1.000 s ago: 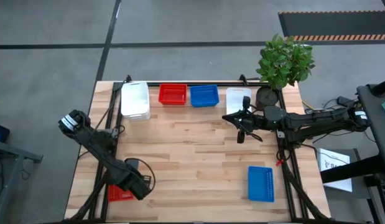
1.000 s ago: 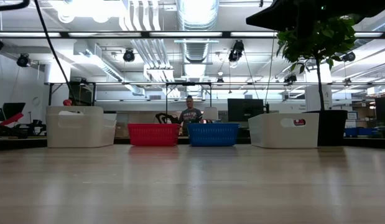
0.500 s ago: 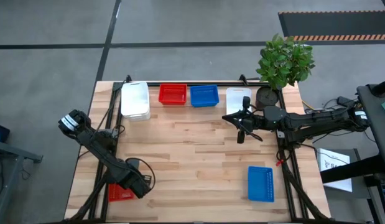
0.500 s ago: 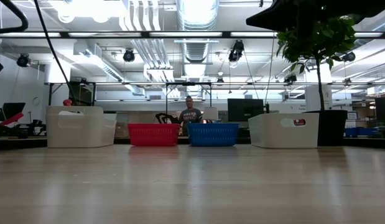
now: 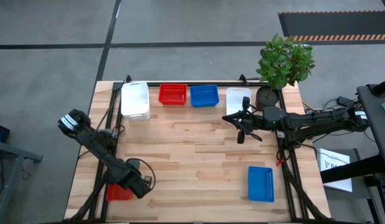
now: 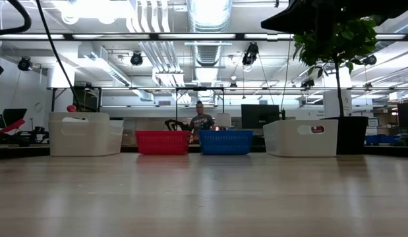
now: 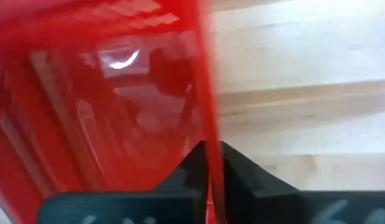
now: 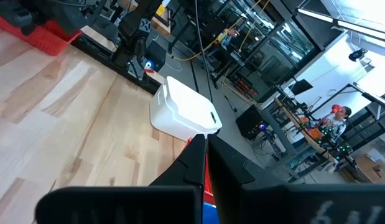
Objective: Stack baskets by color
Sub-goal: Stack the bottom red bin on the red bins
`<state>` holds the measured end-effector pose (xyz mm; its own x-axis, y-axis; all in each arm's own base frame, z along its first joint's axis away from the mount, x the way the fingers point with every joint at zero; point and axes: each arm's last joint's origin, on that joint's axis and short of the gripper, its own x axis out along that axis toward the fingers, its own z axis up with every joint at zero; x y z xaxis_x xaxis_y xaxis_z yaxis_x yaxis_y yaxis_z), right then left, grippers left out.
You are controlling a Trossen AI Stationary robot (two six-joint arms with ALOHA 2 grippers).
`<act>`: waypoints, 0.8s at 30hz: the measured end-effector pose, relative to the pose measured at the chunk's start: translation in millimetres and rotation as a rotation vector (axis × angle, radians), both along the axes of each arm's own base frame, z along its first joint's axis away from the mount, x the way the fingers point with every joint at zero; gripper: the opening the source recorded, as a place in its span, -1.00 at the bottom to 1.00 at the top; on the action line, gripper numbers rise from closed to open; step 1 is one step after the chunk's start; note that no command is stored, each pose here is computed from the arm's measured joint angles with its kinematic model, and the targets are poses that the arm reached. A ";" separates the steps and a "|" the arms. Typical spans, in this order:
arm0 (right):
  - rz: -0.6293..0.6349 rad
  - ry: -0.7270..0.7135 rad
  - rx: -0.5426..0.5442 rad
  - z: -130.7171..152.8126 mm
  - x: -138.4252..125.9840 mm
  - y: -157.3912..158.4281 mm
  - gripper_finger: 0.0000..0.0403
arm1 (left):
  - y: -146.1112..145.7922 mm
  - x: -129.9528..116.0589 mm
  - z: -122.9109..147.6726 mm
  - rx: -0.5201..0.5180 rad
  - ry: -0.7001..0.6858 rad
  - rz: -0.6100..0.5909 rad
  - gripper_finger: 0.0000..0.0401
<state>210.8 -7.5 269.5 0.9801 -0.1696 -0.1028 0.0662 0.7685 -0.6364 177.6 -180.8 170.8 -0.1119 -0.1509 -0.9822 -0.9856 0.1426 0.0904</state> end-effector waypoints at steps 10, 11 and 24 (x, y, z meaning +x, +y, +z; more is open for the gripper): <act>0.000 0.001 0.005 -0.2 0.1 0.0 -0.96 | -3.3 16.7 52.8 -0.264 -0.094 -0.140 -1.00; 0.000 0.001 0.005 -0.2 0.1 0.0 -0.96 | -3.7 19.9 58.9 -0.280 -0.133 -0.194 -1.00; 0.000 0.023 0.009 -2.2 -1.0 0.1 -0.96 | 33.0 75.5 126.6 0.135 -0.653 -0.769 -1.00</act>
